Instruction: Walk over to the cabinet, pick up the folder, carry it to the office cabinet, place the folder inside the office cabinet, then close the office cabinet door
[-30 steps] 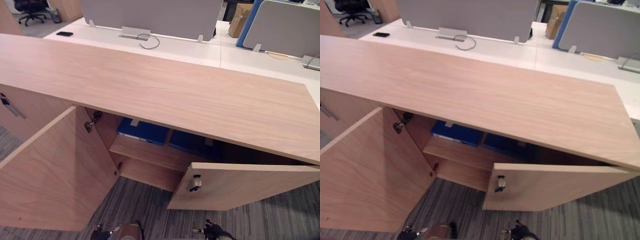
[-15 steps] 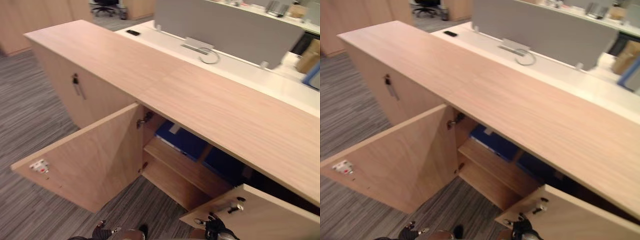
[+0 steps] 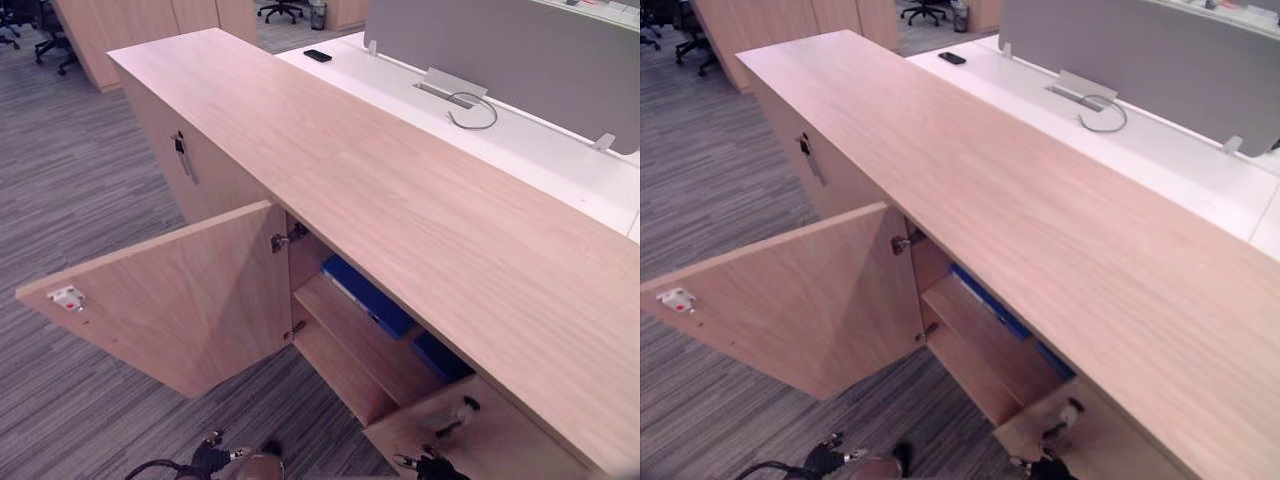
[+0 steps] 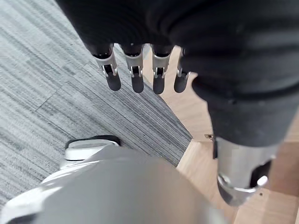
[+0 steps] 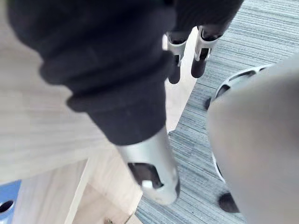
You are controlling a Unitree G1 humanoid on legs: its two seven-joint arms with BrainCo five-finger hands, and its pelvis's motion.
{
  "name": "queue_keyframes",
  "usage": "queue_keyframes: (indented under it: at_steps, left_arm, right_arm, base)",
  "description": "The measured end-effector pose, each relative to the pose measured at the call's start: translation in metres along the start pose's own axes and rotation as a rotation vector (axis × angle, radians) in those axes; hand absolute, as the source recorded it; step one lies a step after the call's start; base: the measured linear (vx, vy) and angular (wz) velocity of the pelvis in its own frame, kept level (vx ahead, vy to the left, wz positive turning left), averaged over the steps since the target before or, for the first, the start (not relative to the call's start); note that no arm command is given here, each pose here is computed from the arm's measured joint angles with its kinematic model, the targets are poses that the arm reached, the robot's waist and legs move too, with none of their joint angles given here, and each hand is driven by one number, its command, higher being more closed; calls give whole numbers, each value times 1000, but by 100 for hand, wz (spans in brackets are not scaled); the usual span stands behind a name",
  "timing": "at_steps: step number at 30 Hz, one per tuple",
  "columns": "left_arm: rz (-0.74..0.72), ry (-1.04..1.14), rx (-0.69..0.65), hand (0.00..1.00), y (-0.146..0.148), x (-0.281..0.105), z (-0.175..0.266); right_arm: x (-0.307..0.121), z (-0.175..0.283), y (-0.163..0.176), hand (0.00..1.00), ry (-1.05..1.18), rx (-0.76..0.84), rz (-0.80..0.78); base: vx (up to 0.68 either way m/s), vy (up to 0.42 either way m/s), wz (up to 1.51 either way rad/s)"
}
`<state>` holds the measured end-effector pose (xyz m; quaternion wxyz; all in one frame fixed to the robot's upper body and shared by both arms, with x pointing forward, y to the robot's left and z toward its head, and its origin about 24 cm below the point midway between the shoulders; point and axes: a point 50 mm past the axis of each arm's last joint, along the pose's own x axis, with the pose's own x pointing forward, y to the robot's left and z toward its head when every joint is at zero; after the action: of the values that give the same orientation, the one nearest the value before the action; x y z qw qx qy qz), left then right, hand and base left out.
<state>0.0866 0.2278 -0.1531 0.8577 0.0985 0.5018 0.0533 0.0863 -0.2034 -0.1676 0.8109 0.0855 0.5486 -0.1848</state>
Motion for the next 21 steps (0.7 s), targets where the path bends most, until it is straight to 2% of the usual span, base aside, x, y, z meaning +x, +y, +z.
queue_keyframes:
  at_steps: [4,13,21]
  left_arm:
    - [12,74,-182,0,7,-7,-24]
    - [126,122,-346,0,43,-16,-45]
    - [327,45,-446,0,109,-22,-28]
  right_arm:
    - [-3,-18,-14,0,44,106,-38]
    - [-7,-37,-11,0,97,183,-11]
    - [-7,-41,-14,0,115,192,-8]
  base:
    - [-58,24,40]
    - [93,14,28]
    - [-3,-24,-12]
